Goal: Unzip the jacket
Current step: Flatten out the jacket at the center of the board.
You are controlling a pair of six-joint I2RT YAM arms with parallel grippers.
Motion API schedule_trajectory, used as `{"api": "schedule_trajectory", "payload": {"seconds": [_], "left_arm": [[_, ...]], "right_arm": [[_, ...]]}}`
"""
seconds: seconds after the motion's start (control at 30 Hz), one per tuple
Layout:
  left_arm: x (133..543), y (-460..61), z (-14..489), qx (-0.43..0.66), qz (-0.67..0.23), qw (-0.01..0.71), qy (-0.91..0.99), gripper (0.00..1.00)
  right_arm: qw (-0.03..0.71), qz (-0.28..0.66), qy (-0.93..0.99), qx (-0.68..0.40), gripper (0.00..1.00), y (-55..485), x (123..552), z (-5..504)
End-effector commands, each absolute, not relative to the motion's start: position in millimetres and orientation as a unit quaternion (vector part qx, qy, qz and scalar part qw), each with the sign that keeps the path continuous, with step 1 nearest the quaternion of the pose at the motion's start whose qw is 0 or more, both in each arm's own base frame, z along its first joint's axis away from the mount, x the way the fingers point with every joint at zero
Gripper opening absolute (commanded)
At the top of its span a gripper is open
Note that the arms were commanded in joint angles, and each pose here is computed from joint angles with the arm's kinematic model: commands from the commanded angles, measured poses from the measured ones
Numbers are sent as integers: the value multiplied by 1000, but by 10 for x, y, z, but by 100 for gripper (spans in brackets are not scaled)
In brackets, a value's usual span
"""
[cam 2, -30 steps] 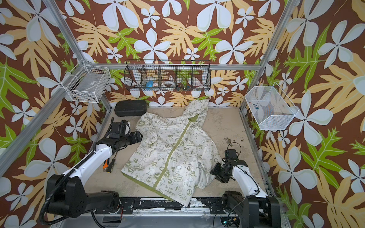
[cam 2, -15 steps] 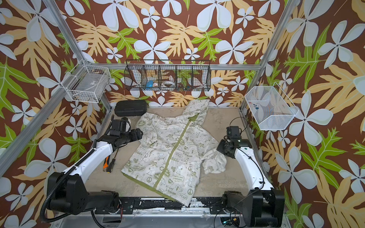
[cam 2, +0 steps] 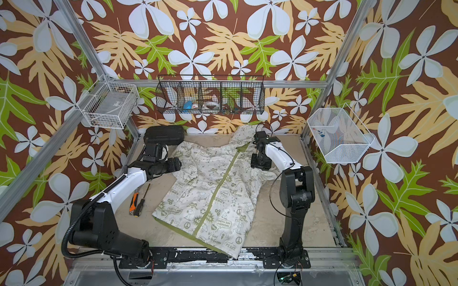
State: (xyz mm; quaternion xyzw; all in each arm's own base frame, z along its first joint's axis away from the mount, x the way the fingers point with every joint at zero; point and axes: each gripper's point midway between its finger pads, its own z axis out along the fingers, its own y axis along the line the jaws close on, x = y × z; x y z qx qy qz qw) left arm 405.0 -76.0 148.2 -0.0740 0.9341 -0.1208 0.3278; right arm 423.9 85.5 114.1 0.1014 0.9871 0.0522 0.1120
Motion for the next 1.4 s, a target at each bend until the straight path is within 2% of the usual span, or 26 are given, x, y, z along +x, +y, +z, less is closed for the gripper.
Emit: {"api": "schedule_trajectory", "payload": {"seconds": [0.0,0.1,0.23,0.3,0.43,0.63,0.77,0.93,1.0,1.1,1.13,1.37], "left_arm": [[4045,-738,1469,-65,-110,326,937,86],[4022,-738,1418,-62,-109,321,939,86],[4003,-732,1395,-65,-109,321,939,86],[3991,-739,1404,-62,-110,324,938,86],[3986,-730,1445,-55,-107,332,936,86],[3963,-687,1536,-40,-92,346,933,90],[3918,-674,1531,-37,-90,344,934,91],[3899,-673,1508,-35,-88,342,935,92],[3905,-674,1494,-35,-88,341,935,93],[3931,-667,1461,-36,-84,337,937,93],[3945,-665,1457,-37,-83,337,937,93],[4006,-671,1443,-48,-86,334,938,93]], "right_arm": [[145,108,978,108,100,898,4216,1563],[163,141,967,136,100,645,4113,1768],[184,171,943,219,91,44,3961,1641],[173,152,943,239,86,-222,3884,1426],[139,99,954,246,85,-484,3873,1017],[138,63,954,257,83,-671,4159,724],[123,36,955,269,76,-781,4237,480],[107,26,950,292,61,-841,4133,210],[103,37,945,307,45,-846,4049,143],[99,33,939,328,16,-955,3903,110],[97,29,935,341,0,-1035,3828,112],[119,29,855,504,0,-1932,3092,357]]}}
